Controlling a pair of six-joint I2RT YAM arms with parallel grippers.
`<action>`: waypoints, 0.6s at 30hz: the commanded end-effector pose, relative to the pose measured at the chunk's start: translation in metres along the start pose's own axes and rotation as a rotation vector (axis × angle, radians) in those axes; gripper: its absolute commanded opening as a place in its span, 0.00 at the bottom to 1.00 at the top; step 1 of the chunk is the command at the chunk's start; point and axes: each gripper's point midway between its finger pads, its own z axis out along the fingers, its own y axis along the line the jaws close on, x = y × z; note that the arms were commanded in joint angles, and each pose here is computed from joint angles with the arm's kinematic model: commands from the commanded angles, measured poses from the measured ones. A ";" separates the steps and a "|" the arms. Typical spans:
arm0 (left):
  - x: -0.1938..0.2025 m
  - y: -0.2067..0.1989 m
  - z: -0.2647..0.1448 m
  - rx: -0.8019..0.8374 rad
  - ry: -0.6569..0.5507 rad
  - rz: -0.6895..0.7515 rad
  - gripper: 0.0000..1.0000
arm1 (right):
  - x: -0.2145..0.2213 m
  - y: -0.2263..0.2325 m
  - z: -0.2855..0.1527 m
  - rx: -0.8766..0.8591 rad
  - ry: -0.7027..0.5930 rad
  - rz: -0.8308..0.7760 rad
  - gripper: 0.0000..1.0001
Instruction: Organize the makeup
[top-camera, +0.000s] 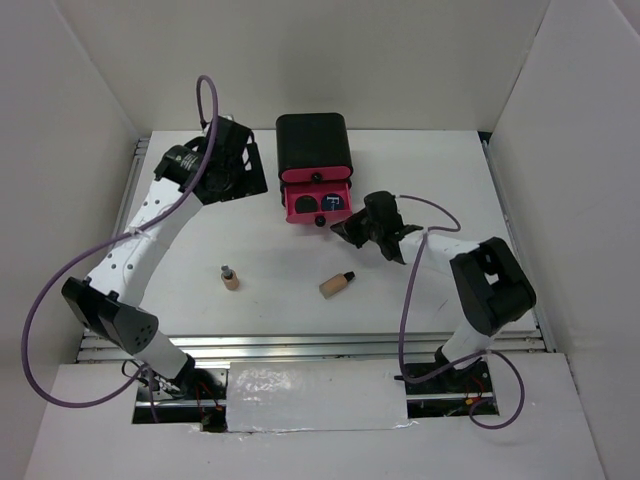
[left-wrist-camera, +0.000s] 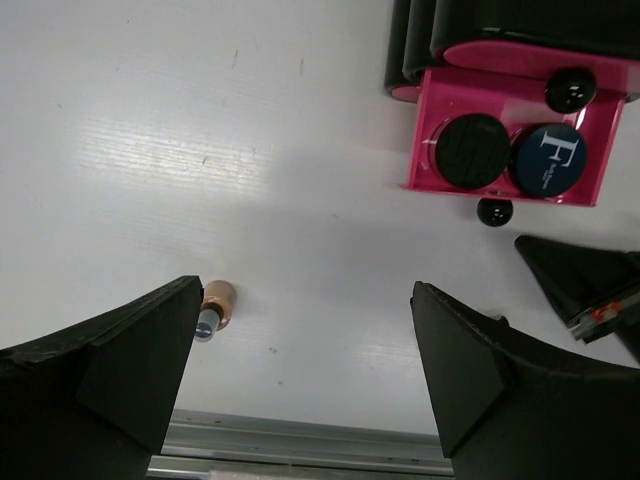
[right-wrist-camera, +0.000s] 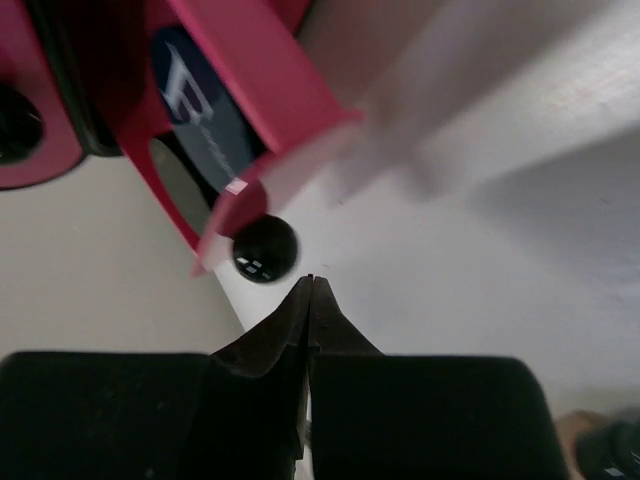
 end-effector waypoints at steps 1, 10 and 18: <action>-0.004 0.007 -0.021 0.029 -0.031 0.019 0.99 | -0.014 0.032 0.013 -0.030 -0.054 0.032 0.00; 0.005 0.016 -0.021 0.002 -0.009 0.048 0.99 | -0.018 0.056 0.041 -0.060 -0.041 0.041 0.00; 0.012 0.017 -0.014 0.002 0.005 0.061 0.99 | -0.020 0.072 0.059 -0.095 -0.025 0.042 0.00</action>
